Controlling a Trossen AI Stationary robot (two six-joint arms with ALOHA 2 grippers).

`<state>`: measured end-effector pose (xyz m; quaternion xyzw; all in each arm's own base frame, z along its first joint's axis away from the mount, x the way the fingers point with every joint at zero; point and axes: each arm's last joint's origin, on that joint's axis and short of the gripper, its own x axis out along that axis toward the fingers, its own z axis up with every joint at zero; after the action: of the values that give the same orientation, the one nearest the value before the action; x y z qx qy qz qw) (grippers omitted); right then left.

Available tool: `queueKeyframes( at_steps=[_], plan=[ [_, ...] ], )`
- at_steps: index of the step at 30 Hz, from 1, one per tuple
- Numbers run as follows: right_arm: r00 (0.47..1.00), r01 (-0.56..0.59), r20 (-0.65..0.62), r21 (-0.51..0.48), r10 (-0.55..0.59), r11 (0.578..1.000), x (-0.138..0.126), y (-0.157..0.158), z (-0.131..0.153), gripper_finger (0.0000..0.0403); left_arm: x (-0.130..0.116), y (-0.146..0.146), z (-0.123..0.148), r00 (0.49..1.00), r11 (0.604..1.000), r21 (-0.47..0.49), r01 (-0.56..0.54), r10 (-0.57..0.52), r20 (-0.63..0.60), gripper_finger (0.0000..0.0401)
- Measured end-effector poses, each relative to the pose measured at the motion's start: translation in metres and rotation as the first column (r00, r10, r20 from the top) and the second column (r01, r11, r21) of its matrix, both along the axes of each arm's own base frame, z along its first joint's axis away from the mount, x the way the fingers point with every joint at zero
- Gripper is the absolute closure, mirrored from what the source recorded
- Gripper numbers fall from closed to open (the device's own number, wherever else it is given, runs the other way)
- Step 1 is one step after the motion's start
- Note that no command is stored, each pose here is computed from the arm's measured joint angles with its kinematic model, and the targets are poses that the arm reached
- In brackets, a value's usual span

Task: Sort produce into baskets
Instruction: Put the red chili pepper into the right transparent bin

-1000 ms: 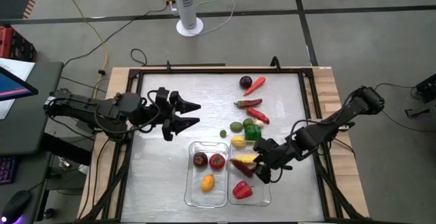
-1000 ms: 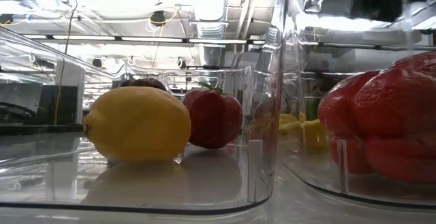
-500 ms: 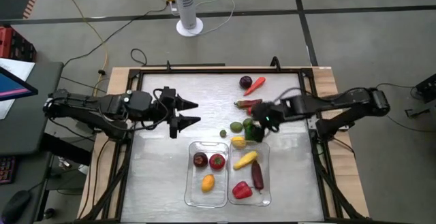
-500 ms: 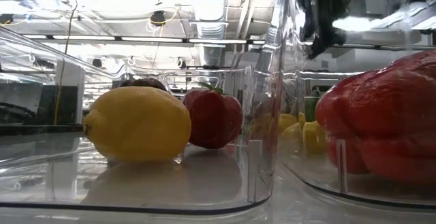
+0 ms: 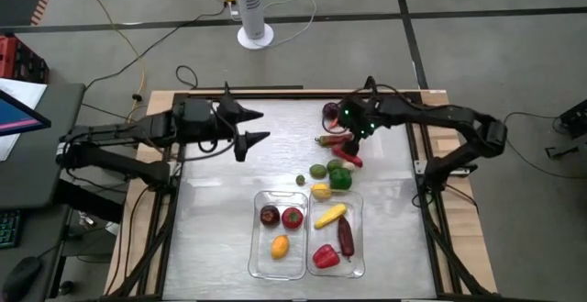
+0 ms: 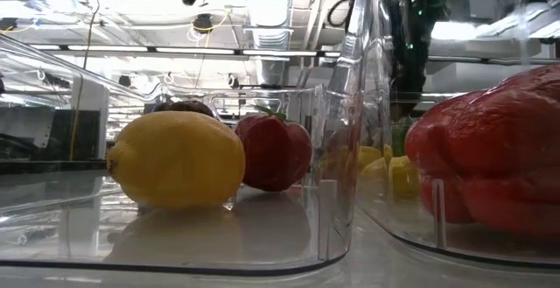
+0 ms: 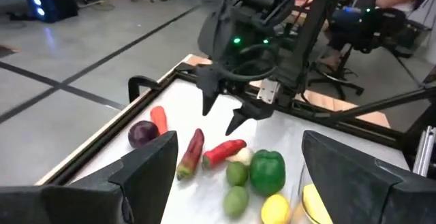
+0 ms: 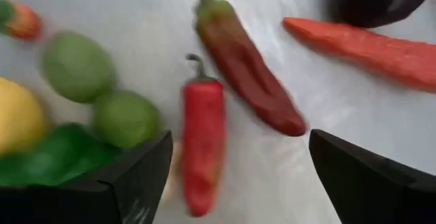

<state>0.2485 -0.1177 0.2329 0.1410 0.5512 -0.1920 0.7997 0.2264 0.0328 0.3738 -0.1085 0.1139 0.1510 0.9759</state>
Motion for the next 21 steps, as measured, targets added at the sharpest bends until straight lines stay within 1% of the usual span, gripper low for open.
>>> queueKeyframes(
  at_steps=[2, 6, 9, 13, 16, 21],
  plan=[
    [1.000, -0.022, -0.016, 0.006, 0.022, 1.000, -0.002, -0.008, -0.004, 0.0042, -0.002, 0.005, 0.001, 1.000, 1.000, -0.018, 0.002, -0.002, 0.008, 0.0101],
    [0.995, -0.090, -0.038, 0.073, 0.093, 0.993, -0.002, -0.015, -0.014, 0.0054, -0.009, 0.008, 0.005, 0.999, 0.999, -0.035, -0.015, 0.016, 0.030, 0.0101],
    [0.981, -0.171, -0.070, 0.106, 0.179, 0.980, 0.003, -0.013, -0.026, 0.0063, -0.013, 0.009, 0.006, 0.996, 0.996, -0.021, -0.088, 0.088, 0.026, 0.0101],
    [0.956, -0.272, -0.084, 0.117, 0.282, 0.955, 0.014, -0.008, -0.040, 0.0078, -0.014, 0.012, 0.006, 0.982, 0.982, -0.055, -0.181, 0.184, 0.042, 0.0101],
    [0.949, -0.291, -0.088, 0.121, 0.302, 0.949, 0.022, -0.008, -0.051, 0.0090, -0.014, 0.012, 0.006, 0.979, 0.978, -0.072, -0.197, 0.200, 0.045, 0.0101],
    [0.943, -0.293, -0.118, 0.154, 0.312, 0.944, 0.026, -0.008, -0.064, 0.0112, -0.014, 0.011, 0.006, 0.976, 0.972, -0.115, -0.204, 0.211, 0.056, 0.0101]
  ],
)
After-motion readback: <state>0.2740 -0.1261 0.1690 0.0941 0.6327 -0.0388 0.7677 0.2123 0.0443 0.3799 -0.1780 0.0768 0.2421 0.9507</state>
